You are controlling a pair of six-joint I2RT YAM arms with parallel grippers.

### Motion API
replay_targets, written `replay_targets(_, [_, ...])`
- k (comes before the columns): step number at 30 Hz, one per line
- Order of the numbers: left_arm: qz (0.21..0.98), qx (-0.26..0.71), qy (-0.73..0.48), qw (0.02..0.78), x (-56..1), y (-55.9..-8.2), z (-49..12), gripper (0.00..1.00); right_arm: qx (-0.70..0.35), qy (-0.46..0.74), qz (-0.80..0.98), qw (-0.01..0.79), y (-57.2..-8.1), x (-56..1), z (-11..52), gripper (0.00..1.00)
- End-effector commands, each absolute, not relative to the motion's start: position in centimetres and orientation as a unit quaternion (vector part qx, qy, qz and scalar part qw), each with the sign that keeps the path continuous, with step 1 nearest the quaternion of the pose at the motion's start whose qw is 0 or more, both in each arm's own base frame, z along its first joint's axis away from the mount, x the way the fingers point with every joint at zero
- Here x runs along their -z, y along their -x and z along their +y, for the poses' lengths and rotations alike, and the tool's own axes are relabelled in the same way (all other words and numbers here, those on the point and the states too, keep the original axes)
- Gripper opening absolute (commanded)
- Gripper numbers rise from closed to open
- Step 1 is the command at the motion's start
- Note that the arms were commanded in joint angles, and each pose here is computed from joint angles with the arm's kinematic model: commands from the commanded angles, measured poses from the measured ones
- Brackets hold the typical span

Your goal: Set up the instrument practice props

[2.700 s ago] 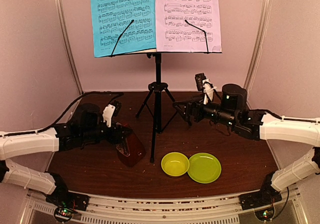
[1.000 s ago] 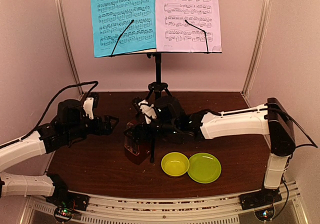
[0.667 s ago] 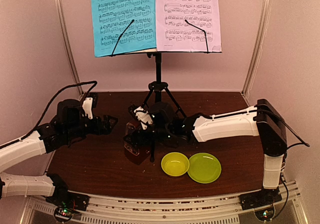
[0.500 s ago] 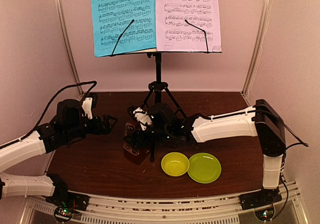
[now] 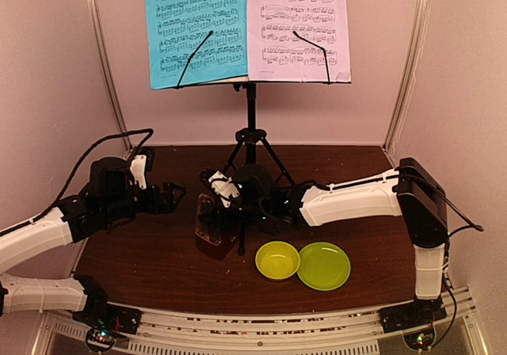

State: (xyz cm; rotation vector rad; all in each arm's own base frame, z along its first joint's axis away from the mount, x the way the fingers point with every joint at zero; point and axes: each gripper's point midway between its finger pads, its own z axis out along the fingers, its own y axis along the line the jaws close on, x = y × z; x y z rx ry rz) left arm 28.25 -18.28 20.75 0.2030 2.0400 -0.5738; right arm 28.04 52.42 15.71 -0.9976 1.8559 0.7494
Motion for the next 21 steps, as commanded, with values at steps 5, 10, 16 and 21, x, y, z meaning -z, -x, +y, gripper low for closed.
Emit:
replay_targets(5, [0.826,0.241,-0.093,0.502,-22.3,-28.1,-18.0,0.98,-0.375,0.434,0.684,0.451,-25.9,-20.4,52.7,0.44])
replay_targets(10, [0.818,0.25,-0.113,0.506,-23.3,-27.5,-18.3,0.98,-0.433,0.46,0.628,0.455,-23.3,-24.2,52.7,0.33])
replay_targets(16, [0.801,0.278,-0.165,0.504,-24.4,-26.3,-19.7,0.96,-0.487,0.477,0.569,0.459,-20.7,-28.4,51.1,0.26])
replay_targets(21, [0.782,0.311,-0.222,0.493,-25.0,-24.9,-21.3,0.91,-0.516,0.487,0.531,0.464,-19.0,-30.9,48.7,0.14])
